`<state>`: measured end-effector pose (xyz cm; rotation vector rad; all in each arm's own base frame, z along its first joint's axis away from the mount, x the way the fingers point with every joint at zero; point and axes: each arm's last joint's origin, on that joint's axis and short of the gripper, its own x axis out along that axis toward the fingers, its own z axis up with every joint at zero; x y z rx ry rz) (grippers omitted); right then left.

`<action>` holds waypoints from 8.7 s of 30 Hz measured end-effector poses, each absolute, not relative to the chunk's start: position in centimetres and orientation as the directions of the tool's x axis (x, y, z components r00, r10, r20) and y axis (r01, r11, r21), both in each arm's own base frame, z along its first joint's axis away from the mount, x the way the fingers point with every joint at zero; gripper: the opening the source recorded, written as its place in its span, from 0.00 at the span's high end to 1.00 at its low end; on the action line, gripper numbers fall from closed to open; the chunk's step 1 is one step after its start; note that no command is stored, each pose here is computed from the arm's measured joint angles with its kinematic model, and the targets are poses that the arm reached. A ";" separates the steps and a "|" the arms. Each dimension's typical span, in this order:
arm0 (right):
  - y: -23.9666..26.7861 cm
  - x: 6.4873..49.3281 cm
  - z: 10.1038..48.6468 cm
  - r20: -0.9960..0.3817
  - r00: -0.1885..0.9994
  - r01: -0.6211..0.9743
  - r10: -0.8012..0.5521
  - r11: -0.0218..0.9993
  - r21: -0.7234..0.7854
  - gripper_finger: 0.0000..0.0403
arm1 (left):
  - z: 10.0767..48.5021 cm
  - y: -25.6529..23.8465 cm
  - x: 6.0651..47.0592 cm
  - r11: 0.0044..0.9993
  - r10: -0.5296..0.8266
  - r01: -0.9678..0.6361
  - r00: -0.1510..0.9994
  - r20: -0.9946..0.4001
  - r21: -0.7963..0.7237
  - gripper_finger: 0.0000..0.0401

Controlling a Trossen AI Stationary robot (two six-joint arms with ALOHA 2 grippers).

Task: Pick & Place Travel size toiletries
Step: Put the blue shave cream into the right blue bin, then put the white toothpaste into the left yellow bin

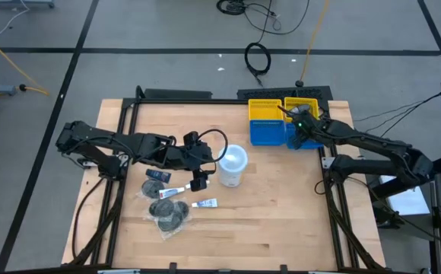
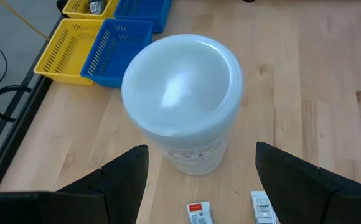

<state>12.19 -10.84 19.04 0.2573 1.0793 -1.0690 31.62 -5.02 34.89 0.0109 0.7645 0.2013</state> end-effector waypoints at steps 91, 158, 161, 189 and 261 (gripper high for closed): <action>-4.4 18.5 26.3 -0.250 0.943 0.251 -0.222 0.964 0.089 0.48 | 13.1 -5.7 28.1 0.956 0.086 -0.292 0.246 -0.965 0.010 0.29; -4.4 18.8 27.5 -0.128 0.967 0.236 -0.220 0.963 0.127 0.48 | 31.7 -4.4 22.3 0.929 0.368 -0.363 0.889 -0.274 0.068 0.89; -4.0 18.9 28.2 -0.056 0.978 0.209 -0.203 0.968 0.142 0.48 | 32.6 -4.4 22.6 0.932 0.362 -0.351 0.911 -0.196 0.090 0.90; -0.9 25.3 29.4 0.217 0.976 0.025 -0.026 1.000 0.007 0.48 | 30.6 -1.1 30.9 0.975 0.208 -0.215 0.972 0.109 0.053 0.88; -8.7 27.9 29.5 -0.049 0.961 0.273 -0.272 0.962 0.017 0.93 | 30.4 -1.3 27.2 0.943 0.331 -0.318 0.923 -0.197 0.095 0.79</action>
